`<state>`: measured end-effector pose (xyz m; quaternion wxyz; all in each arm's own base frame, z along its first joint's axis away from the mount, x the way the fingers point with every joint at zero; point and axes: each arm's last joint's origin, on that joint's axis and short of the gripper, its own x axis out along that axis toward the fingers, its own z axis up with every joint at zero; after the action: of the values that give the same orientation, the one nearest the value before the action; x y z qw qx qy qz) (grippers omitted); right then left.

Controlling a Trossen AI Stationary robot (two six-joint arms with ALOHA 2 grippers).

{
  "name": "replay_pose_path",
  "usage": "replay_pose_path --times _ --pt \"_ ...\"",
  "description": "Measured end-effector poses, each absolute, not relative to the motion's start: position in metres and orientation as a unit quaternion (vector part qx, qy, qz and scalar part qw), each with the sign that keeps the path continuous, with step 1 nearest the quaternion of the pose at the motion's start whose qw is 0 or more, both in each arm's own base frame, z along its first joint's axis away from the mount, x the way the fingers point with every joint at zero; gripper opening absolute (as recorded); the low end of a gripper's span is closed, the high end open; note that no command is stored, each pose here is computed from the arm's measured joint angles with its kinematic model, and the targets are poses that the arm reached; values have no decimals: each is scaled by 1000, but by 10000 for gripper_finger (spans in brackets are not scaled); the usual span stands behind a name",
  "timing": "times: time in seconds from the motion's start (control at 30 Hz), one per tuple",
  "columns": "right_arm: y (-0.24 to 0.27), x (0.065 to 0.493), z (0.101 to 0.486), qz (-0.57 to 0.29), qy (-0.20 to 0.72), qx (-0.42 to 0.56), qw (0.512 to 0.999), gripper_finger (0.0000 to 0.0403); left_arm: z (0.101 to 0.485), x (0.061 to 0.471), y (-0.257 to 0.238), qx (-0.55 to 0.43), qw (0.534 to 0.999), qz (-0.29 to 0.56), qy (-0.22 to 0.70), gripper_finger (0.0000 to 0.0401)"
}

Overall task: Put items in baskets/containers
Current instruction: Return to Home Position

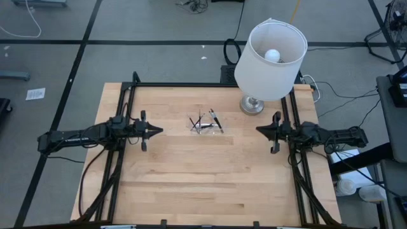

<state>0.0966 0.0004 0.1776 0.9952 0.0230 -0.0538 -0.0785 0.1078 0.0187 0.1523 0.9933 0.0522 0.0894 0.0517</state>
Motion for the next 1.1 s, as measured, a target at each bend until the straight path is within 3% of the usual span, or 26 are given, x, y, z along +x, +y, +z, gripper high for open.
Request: replay_pose_path --times 1.1 --pt "0 97 175 -78 -47 53 994 0 153 108 19 51 993 52 89 44"
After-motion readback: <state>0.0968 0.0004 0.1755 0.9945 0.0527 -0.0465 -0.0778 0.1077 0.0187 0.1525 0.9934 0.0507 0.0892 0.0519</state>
